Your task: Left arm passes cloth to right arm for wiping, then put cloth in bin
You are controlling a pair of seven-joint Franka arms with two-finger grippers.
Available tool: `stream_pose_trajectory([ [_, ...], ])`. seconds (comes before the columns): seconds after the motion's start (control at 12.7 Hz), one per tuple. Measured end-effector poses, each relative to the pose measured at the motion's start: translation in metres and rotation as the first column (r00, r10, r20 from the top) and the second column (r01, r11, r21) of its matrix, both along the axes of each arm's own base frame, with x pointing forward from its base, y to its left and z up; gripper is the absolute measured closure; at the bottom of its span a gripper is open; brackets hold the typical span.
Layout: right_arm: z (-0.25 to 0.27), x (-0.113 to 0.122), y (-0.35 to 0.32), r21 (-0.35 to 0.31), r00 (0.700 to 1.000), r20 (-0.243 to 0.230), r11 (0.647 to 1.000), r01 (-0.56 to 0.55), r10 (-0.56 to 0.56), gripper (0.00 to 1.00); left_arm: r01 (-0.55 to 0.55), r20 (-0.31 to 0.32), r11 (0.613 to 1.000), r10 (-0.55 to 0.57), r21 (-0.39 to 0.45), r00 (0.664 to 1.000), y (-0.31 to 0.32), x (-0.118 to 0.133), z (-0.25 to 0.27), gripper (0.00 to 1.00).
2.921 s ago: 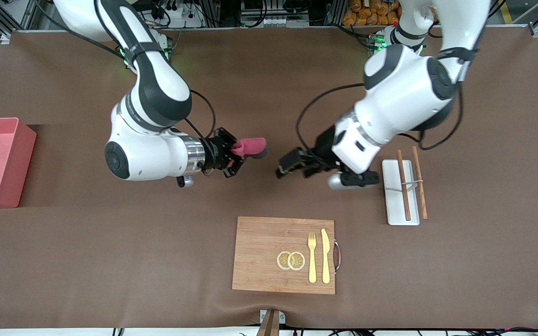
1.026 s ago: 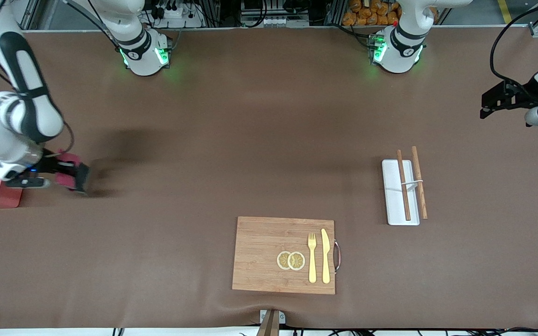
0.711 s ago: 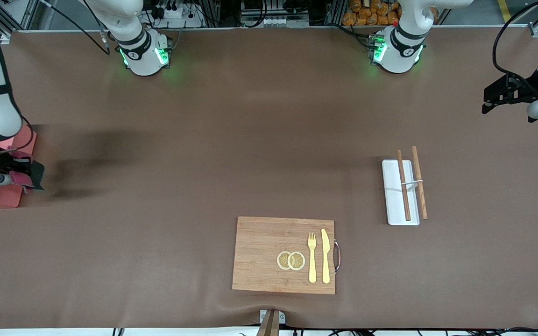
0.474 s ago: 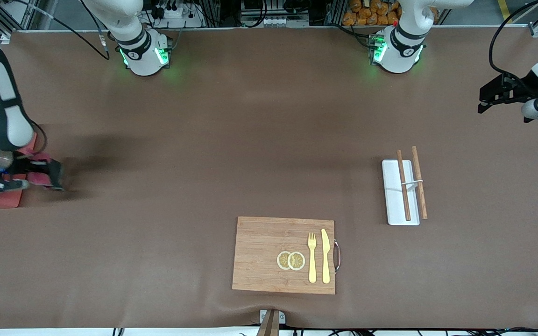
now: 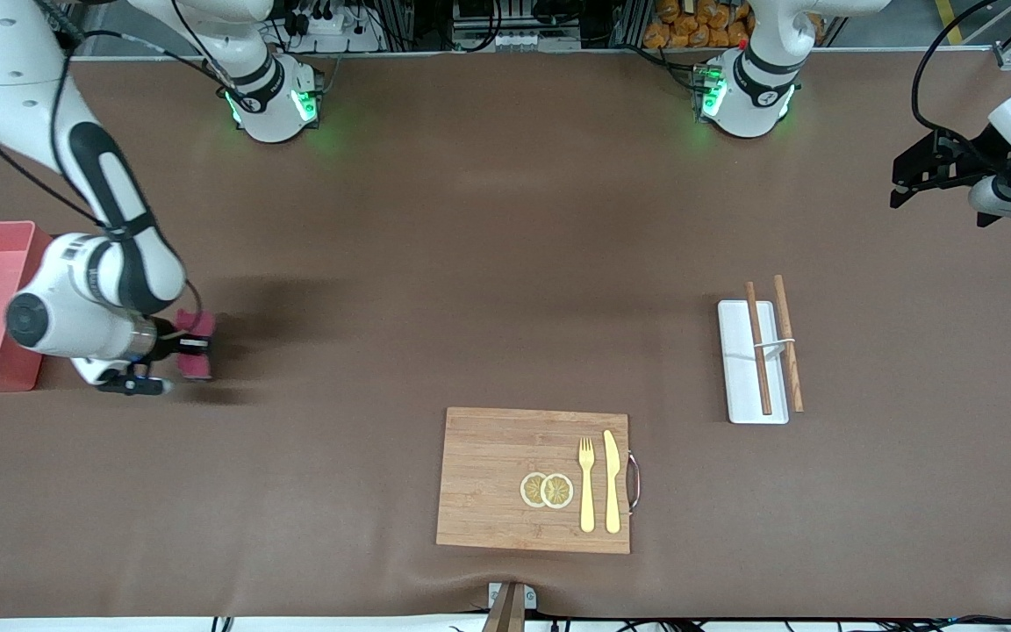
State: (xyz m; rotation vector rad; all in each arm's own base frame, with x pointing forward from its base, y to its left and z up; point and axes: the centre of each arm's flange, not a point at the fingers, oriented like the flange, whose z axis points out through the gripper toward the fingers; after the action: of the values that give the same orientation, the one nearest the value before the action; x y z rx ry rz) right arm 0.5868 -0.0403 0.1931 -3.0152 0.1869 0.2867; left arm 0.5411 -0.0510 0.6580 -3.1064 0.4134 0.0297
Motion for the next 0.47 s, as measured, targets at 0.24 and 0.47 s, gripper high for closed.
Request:
stream_pose_trajectory([
  [0.24,0.007,0.000,0.105,-0.007,0.990,-0.024,0.991,0.136,-0.136,0.93,-0.001,-0.001,1.000,0.001,0.000,1.000,0.000,0.000,-0.001,0.00],
  [0.47,0.018,-0.018,0.220,-0.004,0.970,-0.031,0.970,0.243,-0.243,0.93,0.001,-0.001,1.000,-0.001,0.000,1.000,0.000,0.000,-0.001,0.00],
])
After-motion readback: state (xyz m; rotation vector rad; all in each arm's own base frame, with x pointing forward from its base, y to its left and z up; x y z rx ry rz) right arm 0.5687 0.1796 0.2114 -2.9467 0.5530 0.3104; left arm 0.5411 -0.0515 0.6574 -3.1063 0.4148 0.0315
